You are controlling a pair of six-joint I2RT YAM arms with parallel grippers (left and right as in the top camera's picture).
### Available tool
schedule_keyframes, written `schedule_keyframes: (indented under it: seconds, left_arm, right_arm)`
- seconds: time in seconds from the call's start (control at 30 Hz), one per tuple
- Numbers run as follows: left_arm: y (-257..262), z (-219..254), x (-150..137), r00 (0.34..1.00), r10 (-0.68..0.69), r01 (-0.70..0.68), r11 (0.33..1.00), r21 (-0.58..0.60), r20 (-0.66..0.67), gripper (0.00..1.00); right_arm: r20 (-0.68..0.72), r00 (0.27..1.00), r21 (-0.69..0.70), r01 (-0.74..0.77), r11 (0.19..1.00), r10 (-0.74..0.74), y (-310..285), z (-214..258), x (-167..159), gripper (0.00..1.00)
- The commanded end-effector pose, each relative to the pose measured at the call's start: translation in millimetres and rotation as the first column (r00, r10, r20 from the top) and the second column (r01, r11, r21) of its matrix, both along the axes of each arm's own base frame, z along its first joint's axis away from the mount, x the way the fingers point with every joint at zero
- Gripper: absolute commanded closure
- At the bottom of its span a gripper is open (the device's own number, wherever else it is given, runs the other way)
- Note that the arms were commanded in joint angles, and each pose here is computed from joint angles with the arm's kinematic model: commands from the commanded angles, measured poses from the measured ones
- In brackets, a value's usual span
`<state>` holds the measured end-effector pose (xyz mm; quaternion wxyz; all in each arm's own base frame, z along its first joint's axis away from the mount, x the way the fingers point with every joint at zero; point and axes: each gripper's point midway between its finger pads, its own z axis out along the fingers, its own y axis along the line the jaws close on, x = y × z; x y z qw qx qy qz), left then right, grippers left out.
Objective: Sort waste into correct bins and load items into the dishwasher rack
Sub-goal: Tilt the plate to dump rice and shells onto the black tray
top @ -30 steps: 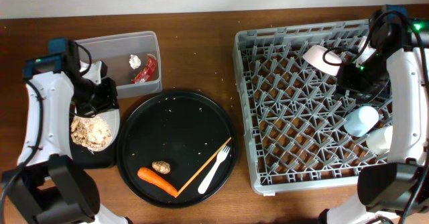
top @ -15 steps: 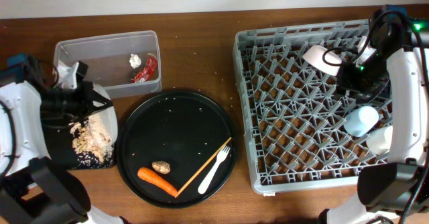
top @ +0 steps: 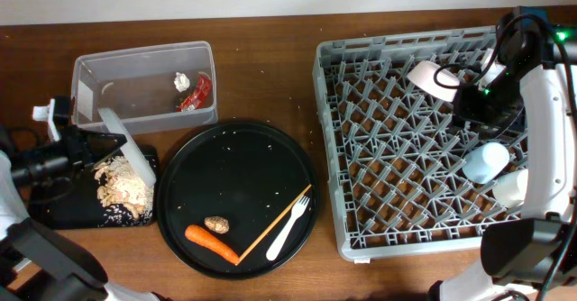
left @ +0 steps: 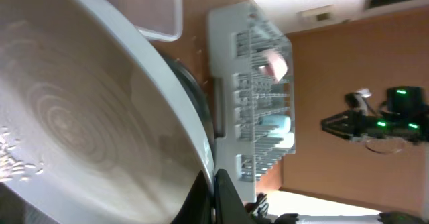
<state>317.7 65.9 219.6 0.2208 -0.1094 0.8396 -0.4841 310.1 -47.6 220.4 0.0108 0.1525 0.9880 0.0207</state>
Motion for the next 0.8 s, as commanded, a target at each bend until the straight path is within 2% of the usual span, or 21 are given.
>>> schedule_keyframes:
  seconds: [0.0,0.27,0.43,0.47,0.5,0.53,0.6,0.77]
  left_arm:
    - [3,17,-3,0.985,0.029,-0.022,0.999,-0.045,0.172,0.99]
    - [29,10,-15,0.975,0.138,-0.124,0.988,-0.091,0.174,1.0]
    - [29,10,-15,0.976,0.138,-0.124,0.988,-0.091,0.171,1.0]
    - [28,8,-16,0.978,0.138,-0.125,0.988,-0.09,0.157,0.99]
    - [28,3,-19,0.986,0.154,-0.146,0.983,-0.113,0.064,0.99]
    - [23,12,-21,0.984,0.153,-0.139,0.98,-0.143,0.088,1.0]
    - [25,13,-20,0.979,0.14,-0.125,0.986,-0.108,0.148,1.0]
    - [35,12,-27,0.976,0.184,-0.17,0.977,-0.125,0.112,1.0]
  right_arm:
    - [-0.005,1.0,-0.009,-0.002,1.0,0.002,-2,1,-3,0.44]
    - [-0.005,1.0,-0.01,-0.002,1.0,0.002,-2,1,-3,0.44]
    - [-0.006,1.0,-0.013,-0.002,1.0,0.002,-3,1,-3,0.44]
    - [-0.006,1.0,-0.013,-0.002,1.0,0.002,-3,1,-3,0.44]
    - [-0.006,1.0,-0.013,-0.002,1.0,0.002,-3,1,-3,0.44]
    - [-0.006,1.0,-0.013,-0.002,1.0,0.002,-3,1,-3,0.44]
    - [-0.006,1.0,-0.013,-0.002,1.0,0.002,-3,1,-3,0.44]
    - [-0.006,1.0,-0.013,-0.001,1.0,0.001,-3,1,-3,0.44]
